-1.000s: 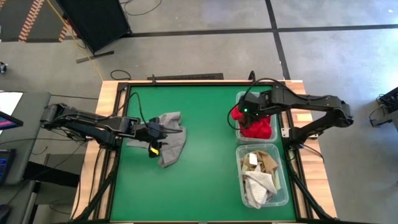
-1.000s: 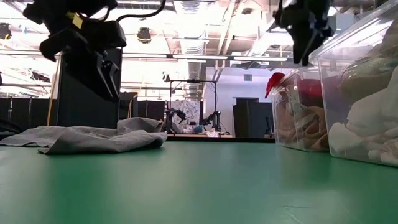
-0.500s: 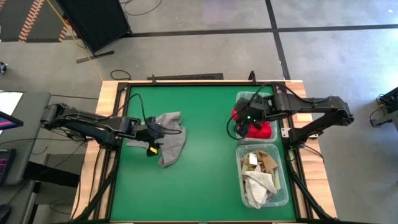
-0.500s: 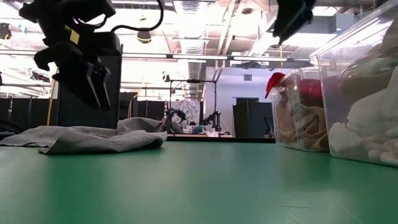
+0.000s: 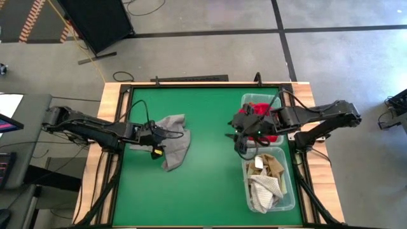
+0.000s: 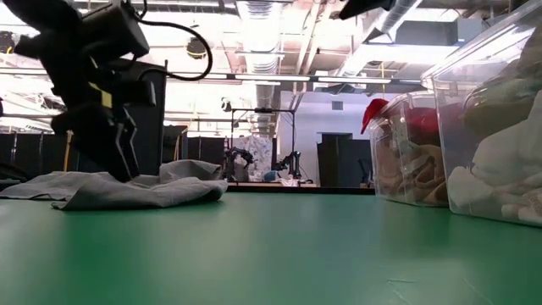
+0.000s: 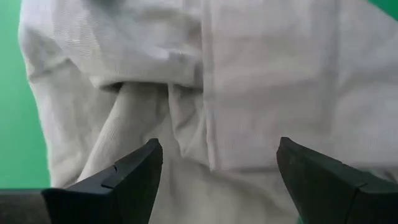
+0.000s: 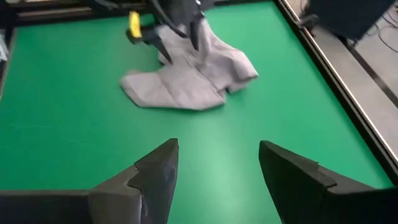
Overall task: Sort towels by color in basket
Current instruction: Put the grey towel into the top transparent bin
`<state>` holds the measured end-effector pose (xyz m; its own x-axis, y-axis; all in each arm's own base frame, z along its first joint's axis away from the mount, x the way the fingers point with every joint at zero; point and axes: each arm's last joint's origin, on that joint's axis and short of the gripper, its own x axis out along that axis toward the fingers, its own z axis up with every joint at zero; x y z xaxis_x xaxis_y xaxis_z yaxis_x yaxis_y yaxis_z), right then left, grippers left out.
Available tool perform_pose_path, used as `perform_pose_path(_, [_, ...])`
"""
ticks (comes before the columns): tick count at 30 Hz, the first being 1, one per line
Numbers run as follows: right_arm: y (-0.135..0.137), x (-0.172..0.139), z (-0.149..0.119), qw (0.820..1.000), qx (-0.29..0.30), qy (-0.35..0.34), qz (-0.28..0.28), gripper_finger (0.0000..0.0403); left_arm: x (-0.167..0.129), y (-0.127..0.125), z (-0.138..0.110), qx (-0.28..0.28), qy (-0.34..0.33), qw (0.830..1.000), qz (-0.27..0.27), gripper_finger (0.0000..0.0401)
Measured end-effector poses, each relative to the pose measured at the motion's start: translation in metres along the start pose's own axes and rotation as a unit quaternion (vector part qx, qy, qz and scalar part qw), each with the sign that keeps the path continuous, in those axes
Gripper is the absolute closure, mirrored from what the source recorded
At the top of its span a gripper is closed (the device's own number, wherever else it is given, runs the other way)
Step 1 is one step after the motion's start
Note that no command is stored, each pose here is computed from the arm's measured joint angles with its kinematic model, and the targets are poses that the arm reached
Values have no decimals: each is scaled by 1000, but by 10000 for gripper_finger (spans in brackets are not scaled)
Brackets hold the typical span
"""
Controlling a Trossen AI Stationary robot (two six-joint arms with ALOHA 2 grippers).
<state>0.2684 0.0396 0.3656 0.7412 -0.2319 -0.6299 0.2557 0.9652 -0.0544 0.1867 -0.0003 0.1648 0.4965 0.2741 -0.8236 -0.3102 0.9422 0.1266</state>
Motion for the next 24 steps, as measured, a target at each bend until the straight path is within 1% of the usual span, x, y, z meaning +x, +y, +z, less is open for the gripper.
perform_pose_path(5, [5, 6, -1, 1000, -2, -9, 4, 148, 11, 2, -4, -29, -35, 999, -3, 98])
perform_pose_path(9, [10, 16, 1, 1000, -1, -12, 4, 148, 20, 4, -7, -33, -14, 999, 7, 98])
perform_pose_path(11, [16, 24, 0, 1000, -11, -10, 6, 148, 27, 3, -10, -32, 3, 999, 12, 101])
perform_pose_path(15, [28, 39, 2, 999, -35, -20, 17, 148, 41, -1, -10, -28, 16, 999, 9, 120])
perform_pose_path(17, [34, 47, 2, 998, -47, -24, 22, 148, 48, -4, -10, -24, 20, 1000, 1, 141])
perform_pose_path(19, [38, 54, 1, 998, -57, -21, 23, 148, 53, -7, -9, -20, 17, 1000, -12, 171])
perform_pose_path(21, [41, 62, -2, 998, -64, -7, 22, 148, 57, -9, -8, -14, 14, 1000, -23, 210])
perform_pose_path(24, [44, 75, -10, 996, -82, 25, 16, 148, 59, -10, -8, -1, 11, 999, -37, 282])
